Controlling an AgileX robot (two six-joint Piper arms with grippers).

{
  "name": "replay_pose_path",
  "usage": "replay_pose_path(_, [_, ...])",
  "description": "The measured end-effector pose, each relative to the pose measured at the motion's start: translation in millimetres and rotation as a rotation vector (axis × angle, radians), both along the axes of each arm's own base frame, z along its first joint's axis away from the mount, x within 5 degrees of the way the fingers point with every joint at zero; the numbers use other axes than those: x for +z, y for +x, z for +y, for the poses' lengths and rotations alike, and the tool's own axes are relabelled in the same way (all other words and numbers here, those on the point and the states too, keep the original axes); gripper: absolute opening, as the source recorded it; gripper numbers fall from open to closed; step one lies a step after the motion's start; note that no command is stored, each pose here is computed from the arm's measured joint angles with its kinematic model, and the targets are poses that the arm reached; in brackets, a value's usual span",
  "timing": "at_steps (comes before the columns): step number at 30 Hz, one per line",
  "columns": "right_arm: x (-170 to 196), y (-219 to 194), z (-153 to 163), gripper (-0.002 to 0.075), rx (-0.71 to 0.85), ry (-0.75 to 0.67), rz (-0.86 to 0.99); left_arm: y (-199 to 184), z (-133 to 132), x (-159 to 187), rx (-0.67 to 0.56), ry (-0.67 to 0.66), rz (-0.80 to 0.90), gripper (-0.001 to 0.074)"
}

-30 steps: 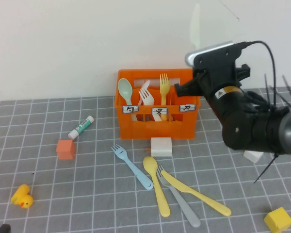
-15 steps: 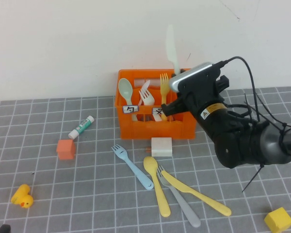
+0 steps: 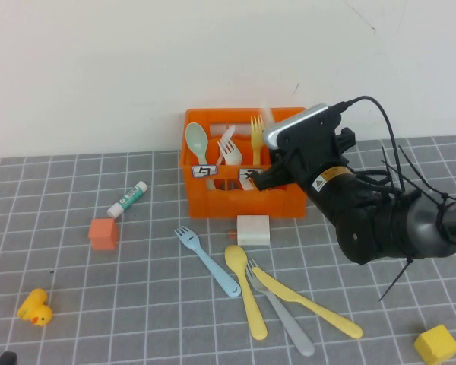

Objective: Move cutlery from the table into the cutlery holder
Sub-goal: Place the knife on the box, then pick up the knife

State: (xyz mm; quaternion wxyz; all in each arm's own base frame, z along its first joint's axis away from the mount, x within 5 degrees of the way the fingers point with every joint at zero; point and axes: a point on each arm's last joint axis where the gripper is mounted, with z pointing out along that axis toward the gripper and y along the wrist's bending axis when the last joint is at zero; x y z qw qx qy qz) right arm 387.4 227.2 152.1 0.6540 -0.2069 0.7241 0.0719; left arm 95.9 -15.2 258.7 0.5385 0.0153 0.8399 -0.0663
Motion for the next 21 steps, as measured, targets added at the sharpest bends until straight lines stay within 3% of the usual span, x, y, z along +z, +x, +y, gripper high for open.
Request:
replay_pose_path(9, [-2.7, -1.6, -0.3, 0.0347, 0.018, -0.099, 0.039, 0.0, 0.1, 0.0, 0.0, 0.002, -0.001, 0.0])
replay_pose_path(14, [41.2, -10.7, -2.8, 0.0328, 0.049, -0.105, 0.057, 0.0, 0.1, 0.0, 0.0, 0.002, -0.001, 0.0])
replay_pose_path(18, [89.1, -34.1, -9.0, 0.0227, 0.13, -0.145, 0.168, 0.0, 0.1, 0.0, 0.0, 0.002, -0.001, 0.0])
replay_pose_path(21, [116.9, -58.3, -17.1, 0.0092, 0.211, -0.23, 0.266, 0.0, 0.1, 0.0, 0.0, 0.002, -0.001, 0.0])
